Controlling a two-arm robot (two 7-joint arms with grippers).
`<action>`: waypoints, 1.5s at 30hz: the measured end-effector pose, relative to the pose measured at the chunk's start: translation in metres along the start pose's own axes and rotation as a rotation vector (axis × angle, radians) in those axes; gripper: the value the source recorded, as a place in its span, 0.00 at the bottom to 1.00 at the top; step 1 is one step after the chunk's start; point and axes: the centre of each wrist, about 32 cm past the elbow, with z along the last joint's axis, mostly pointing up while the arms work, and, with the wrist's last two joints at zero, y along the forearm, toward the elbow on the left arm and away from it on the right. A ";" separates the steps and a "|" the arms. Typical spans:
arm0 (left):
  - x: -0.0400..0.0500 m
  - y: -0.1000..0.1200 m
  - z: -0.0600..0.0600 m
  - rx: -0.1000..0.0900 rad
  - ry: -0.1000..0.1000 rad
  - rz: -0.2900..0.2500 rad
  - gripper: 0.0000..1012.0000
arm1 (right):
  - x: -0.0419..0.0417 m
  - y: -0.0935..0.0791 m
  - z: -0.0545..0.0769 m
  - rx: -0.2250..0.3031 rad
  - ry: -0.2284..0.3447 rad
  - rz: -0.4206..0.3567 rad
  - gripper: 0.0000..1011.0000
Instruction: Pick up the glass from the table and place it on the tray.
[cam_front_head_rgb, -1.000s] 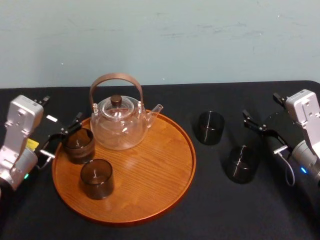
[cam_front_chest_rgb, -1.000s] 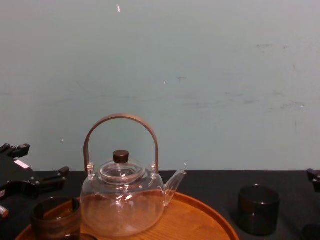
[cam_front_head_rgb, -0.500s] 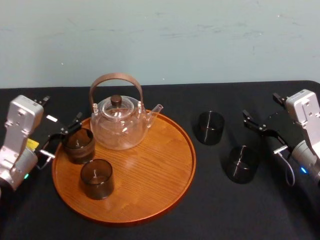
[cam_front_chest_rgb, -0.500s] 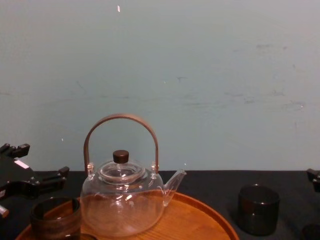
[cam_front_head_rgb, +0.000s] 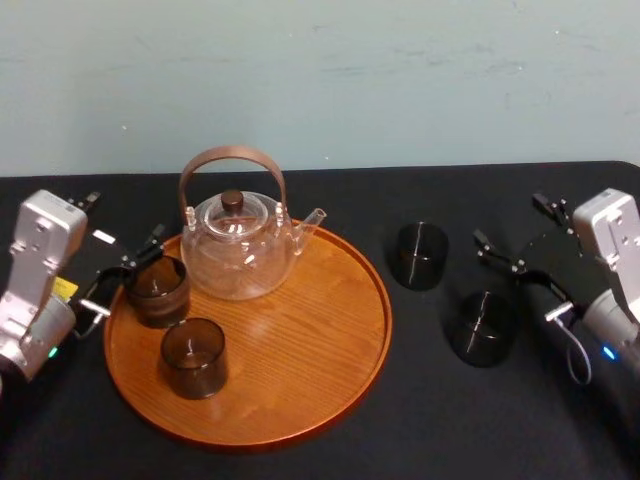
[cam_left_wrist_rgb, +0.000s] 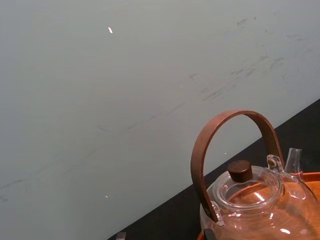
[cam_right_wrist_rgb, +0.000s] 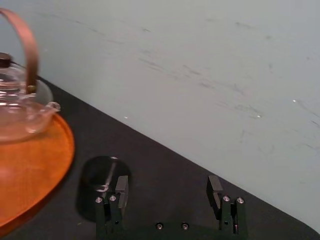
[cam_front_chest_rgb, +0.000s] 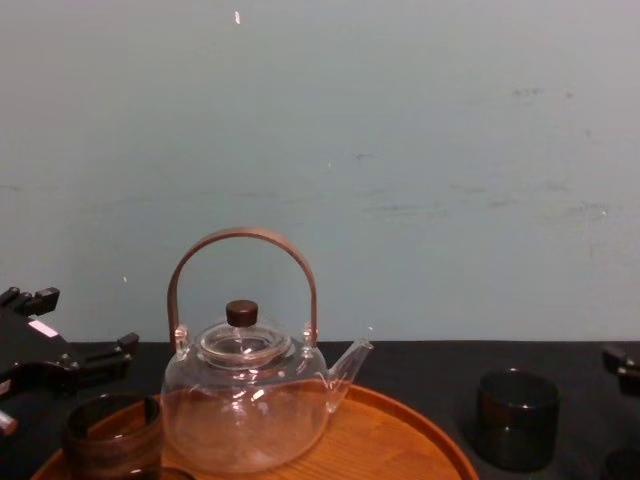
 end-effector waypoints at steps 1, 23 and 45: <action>0.0000 0.000 0.000 0.000 0.000 0.000 0.99 | -0.0026 -0.005 0.003 0.003 -0.002 0.009 0.99; 0.0000 0.000 0.000 0.000 0.000 0.000 0.99 | -0.0372 -0.078 0.018 0.016 0.039 0.126 0.99; 0.0000 0.000 0.000 0.000 0.000 0.000 0.99 | -0.0430 -0.090 0.005 -0.036 0.091 0.149 0.99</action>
